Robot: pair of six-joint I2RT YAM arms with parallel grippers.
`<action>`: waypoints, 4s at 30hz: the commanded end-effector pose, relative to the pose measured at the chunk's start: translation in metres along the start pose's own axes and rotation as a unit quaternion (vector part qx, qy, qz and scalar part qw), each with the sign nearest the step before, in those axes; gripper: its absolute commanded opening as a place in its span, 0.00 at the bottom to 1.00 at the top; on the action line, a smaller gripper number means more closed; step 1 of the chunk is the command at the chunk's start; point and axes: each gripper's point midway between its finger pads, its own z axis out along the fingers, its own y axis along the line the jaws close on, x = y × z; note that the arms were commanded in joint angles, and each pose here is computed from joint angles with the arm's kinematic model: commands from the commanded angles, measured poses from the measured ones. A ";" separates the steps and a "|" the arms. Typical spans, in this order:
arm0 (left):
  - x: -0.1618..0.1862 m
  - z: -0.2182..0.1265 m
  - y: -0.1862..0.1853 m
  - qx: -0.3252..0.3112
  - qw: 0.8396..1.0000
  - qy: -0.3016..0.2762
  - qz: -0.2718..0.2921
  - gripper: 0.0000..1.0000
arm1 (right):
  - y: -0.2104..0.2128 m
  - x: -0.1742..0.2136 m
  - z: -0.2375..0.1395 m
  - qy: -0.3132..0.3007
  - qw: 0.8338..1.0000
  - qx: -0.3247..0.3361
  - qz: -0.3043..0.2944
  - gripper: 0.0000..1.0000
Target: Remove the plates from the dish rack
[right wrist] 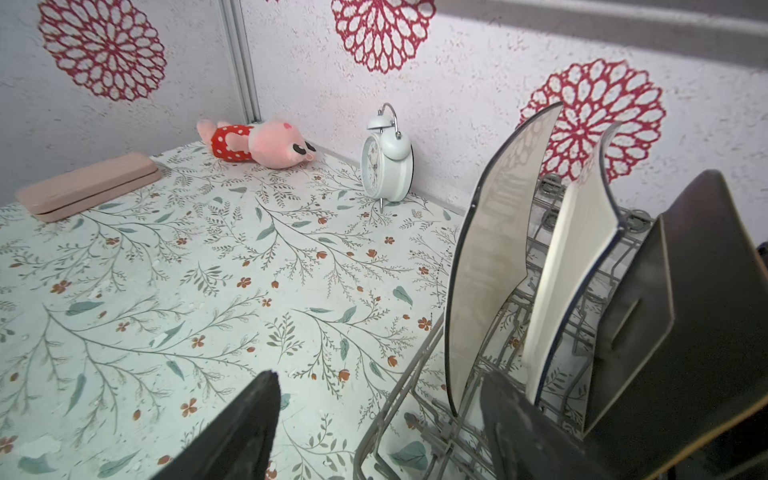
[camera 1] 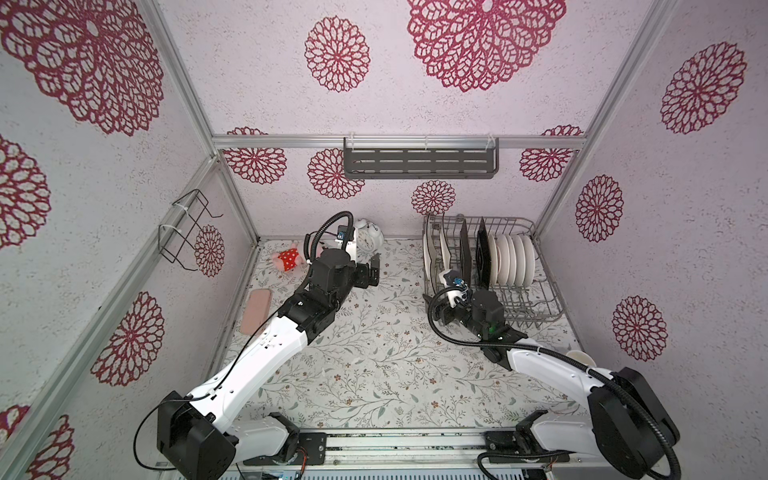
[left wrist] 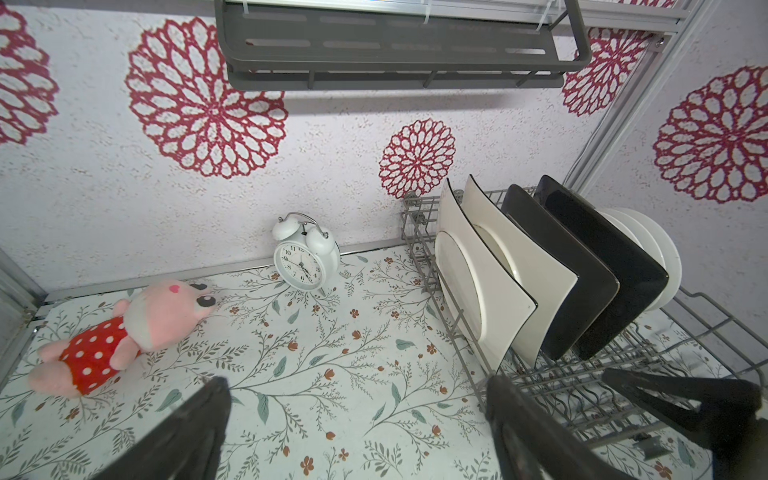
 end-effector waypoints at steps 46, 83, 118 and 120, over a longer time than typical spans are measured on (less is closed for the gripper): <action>0.056 -0.146 -0.045 0.274 0.951 -0.083 0.112 0.97 | -0.035 -0.002 0.079 -0.104 0.970 0.212 -0.056 0.68; 0.083 -0.136 -0.061 0.319 0.938 -0.031 0.135 0.97 | -0.048 0.006 0.109 -0.128 0.964 0.233 -0.024 0.56; 0.085 -0.124 -0.059 0.304 0.942 -0.037 0.140 0.97 | -0.056 0.005 0.126 -0.132 0.962 0.234 -0.044 0.27; 0.086 -0.123 -0.059 0.302 0.942 -0.038 0.141 0.97 | -0.056 0.004 0.126 -0.133 0.962 0.233 -0.044 0.25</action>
